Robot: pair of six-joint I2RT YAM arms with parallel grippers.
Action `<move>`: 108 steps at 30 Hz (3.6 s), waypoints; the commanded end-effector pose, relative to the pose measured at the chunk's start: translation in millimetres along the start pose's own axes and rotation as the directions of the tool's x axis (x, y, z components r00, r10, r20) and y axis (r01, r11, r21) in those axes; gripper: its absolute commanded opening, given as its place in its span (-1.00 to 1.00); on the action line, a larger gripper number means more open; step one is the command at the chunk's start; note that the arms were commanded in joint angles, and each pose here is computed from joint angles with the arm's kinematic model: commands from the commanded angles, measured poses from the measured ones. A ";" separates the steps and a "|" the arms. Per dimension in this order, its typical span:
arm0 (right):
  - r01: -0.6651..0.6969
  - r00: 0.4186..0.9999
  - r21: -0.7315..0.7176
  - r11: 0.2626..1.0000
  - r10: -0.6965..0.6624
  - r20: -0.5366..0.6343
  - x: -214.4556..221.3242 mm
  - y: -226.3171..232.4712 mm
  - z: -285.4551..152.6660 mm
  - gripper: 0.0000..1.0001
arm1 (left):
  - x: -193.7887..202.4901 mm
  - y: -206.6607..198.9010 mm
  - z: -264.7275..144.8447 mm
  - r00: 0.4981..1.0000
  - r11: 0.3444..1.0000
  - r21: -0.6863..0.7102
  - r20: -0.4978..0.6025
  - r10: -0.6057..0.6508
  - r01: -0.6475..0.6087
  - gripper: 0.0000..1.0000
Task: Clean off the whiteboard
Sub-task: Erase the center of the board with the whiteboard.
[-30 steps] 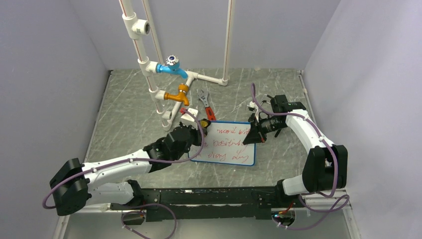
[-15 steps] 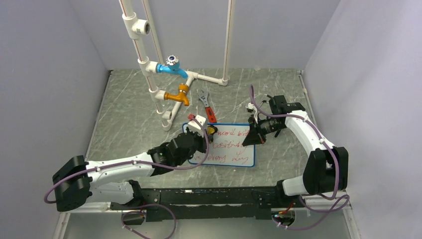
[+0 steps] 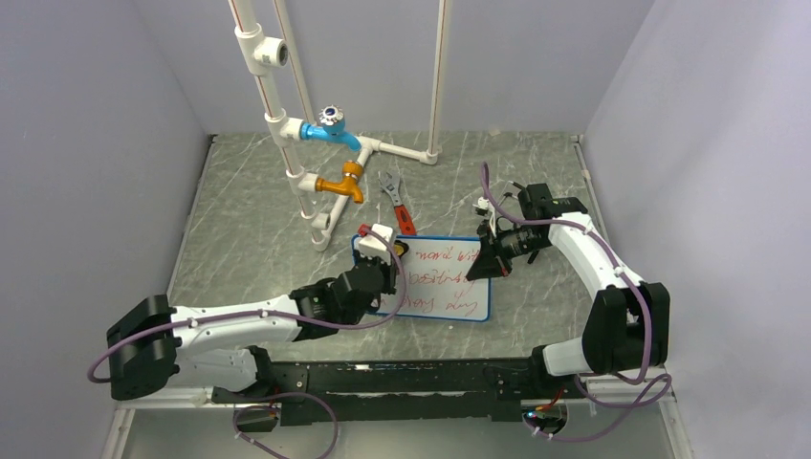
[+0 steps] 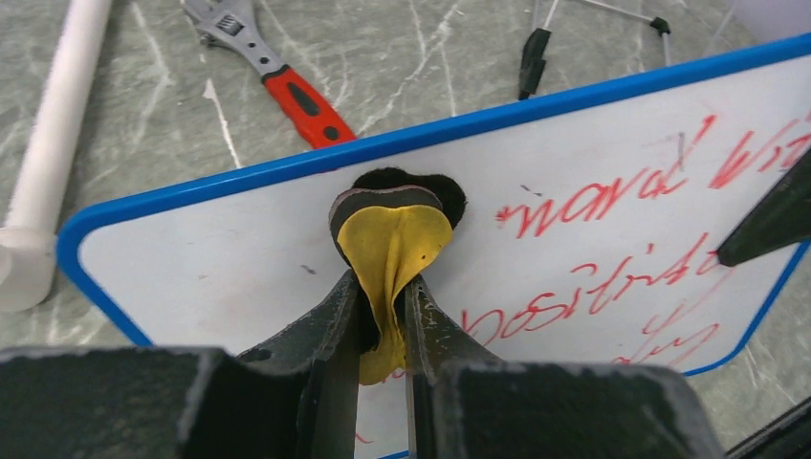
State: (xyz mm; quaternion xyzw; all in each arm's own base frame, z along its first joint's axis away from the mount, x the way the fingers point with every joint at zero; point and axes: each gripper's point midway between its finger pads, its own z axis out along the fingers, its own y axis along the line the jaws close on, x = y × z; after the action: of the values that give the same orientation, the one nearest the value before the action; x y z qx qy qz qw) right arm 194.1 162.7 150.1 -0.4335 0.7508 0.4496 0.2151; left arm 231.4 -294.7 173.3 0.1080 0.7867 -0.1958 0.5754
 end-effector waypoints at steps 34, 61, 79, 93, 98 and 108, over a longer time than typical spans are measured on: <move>0.087 0.996 0.028 0.996 -0.087 -0.004 -1.2 6.5 -5.4 -1.00 | -6.5 -10.0 8.9 0.999 0.997 0.066 -0.015 0.040 -0.039 -1.00; 0.087 0.996 0.022 0.996 -0.087 -0.004 -0.8 7.7 -4.9 -1.00 | -16.9 -30.2 9.6 0.999 0.986 0.165 0.024 -0.027 0.023 -1.00; 0.094 0.996 0.020 0.995 -0.094 -0.001 -1.6 9.4 -5.5 -1.00 | -21.7 15.6 23.1 1.000 0.993 -0.118 0.002 0.002 -0.001 -1.00; 0.088 0.996 0.021 0.996 -0.088 -0.003 -0.8 8.1 -5.2 -1.00 | -9.6 -73.1 19.9 0.995 0.987 0.121 -0.002 0.104 -0.103 -1.00; 0.087 0.996 0.021 0.996 -0.087 -0.005 -0.2 7.6 -4.7 -1.00 | -17.4 -50.1 25.1 0.993 0.992 -0.029 0.002 0.122 -0.122 -1.00; 0.086 0.996 0.020 0.996 -0.086 -0.005 -0.3 7.2 -4.7 -1.00 | -25.2 0.2 20.2 0.998 0.994 -0.091 -0.001 0.061 -0.061 -1.00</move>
State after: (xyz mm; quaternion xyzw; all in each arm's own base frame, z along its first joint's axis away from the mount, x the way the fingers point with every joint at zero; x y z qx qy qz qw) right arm 204.9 159.3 152.8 -0.4491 0.7447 0.4261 0.2492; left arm 237.8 -331.6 181.9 0.1532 0.7932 -0.1678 0.5649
